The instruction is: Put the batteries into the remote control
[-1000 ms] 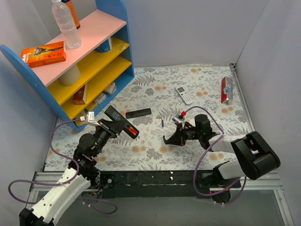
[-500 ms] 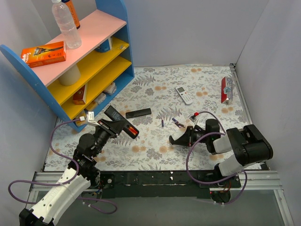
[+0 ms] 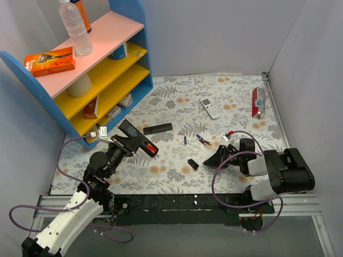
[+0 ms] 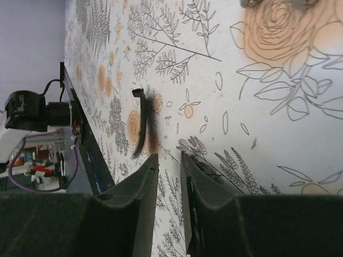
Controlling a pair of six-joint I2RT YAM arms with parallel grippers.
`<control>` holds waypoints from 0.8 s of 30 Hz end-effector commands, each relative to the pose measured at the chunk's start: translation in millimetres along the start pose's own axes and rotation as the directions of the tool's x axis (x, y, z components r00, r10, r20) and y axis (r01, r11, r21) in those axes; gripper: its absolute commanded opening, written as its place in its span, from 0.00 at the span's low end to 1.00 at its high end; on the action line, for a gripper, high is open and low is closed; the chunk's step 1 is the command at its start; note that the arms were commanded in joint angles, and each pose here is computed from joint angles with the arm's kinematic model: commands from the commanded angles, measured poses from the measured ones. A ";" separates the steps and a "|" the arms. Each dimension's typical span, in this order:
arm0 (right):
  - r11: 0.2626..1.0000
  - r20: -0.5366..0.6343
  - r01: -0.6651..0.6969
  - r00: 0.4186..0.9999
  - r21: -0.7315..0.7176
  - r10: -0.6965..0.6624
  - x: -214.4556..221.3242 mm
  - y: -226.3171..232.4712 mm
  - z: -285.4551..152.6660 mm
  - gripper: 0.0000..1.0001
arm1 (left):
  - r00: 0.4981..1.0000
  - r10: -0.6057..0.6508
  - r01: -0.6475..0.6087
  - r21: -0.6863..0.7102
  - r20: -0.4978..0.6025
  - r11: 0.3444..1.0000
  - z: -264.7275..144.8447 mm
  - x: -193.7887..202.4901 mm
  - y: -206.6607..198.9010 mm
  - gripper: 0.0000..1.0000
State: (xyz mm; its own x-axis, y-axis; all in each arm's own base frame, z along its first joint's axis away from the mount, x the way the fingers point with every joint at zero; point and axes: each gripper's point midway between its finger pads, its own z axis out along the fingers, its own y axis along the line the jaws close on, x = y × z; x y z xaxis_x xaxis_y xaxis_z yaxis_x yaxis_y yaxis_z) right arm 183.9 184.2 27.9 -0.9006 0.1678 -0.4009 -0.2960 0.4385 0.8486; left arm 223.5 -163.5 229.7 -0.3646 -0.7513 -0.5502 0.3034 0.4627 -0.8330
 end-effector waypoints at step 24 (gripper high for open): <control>0.749 -0.237 0.472 0.882 0.466 -0.408 -33.4 8.4 10.3 0.61 | 0.998 -0.007 0.009 0.046 -0.057 0.999 8.5 8.2 -12.9 0.00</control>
State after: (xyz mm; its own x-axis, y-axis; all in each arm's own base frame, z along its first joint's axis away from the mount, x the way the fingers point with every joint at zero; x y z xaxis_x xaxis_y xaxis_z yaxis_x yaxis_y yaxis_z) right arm 217.4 201.1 54.1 -0.7096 -0.2166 -0.6704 -0.5551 0.7579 0.3427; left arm 228.8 -172.3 214.3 -0.4141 -0.7274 -0.5471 0.2709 0.4754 -0.8371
